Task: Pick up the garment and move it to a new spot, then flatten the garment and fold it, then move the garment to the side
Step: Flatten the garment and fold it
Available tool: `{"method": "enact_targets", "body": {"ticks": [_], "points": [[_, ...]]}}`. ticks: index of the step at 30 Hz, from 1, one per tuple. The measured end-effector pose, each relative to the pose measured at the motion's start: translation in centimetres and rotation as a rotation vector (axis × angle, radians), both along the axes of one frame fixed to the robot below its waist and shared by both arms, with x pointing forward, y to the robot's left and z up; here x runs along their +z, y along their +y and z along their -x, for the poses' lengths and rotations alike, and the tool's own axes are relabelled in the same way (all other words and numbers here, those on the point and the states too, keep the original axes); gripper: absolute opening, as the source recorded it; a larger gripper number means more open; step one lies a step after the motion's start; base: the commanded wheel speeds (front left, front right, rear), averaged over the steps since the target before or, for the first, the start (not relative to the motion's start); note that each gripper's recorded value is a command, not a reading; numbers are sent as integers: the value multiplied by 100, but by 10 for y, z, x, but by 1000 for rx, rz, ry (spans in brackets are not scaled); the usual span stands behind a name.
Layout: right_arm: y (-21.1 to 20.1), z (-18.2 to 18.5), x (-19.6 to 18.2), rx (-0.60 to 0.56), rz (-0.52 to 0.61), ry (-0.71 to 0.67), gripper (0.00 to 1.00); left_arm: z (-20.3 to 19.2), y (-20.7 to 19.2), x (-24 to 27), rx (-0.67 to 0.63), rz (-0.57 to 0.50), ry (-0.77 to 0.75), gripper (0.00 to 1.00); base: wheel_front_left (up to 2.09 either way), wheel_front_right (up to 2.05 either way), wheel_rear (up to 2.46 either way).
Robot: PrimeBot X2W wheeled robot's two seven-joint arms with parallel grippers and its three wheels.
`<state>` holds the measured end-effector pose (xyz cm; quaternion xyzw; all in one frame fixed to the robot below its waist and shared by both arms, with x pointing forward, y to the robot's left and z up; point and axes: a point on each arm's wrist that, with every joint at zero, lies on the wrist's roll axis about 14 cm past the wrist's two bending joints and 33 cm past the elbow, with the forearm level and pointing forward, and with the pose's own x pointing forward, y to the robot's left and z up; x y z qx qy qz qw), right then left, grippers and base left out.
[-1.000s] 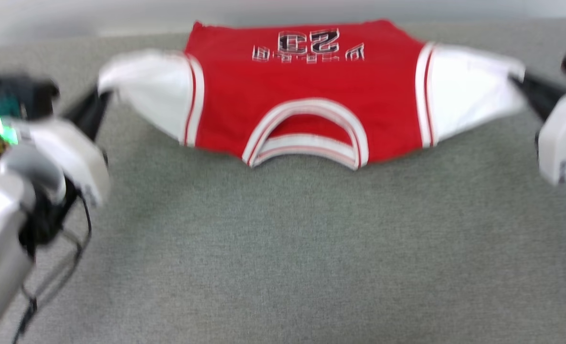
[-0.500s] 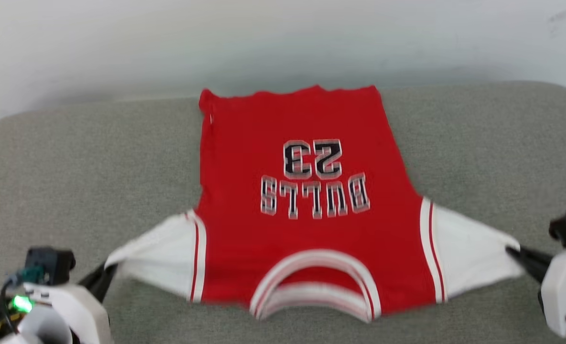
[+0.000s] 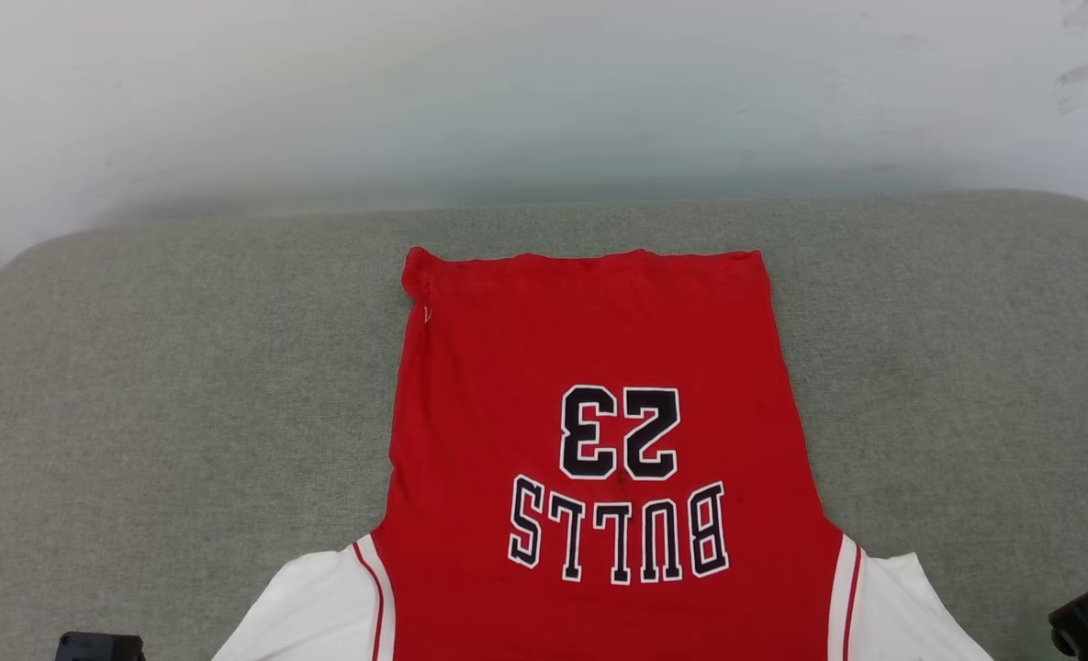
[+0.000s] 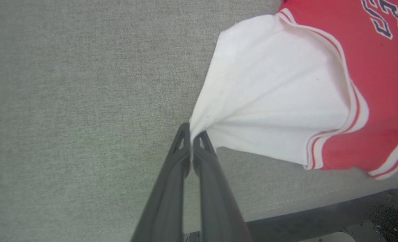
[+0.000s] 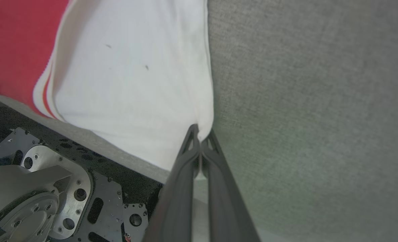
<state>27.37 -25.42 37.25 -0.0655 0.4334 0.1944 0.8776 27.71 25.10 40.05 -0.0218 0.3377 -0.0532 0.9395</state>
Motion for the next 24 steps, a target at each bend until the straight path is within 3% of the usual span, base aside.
{"method": "enact_targets", "body": {"ticks": [2, 3, 4, 5, 10, 18, 20, 24], "points": [[1, 5, -4, -1, 2, 39, 0, 0, -3, -1, 3, 10, -1, 0, 0, 0, 0], [2, 7, -5, 0, -2, 55, 9, 1, -5, -1, 0, 13, -1, 0, 0, 0, 0], [4, 7, -6, 1, -5, 62, 65, 0, -7, -2, 0, 16, -1, 0, 0, 0, 0], [6, 4, -4, 6, -5, 61, 100, -2, -10, -1, -3, 19, -9, 0, 0, 0, 0], [6, -30, 17, 28, 12, -33, 100, -24, -19, 10, -14, 21, -81, 0, 0, 0, 0], [3, -159, 116, 27, 41, -391, 100, -59, -35, 25, -58, 7, -168, 0, 0, 0, 0], [7, -186, 133, 34, 53, -424, 100, -66, -38, 25, -64, 4, -179, 0, 0, 0, 0], [23, -228, 137, 61, 95, -355, 100, -80, -47, 24, -63, 20, -197, 0, 0, 0, 0]]}}
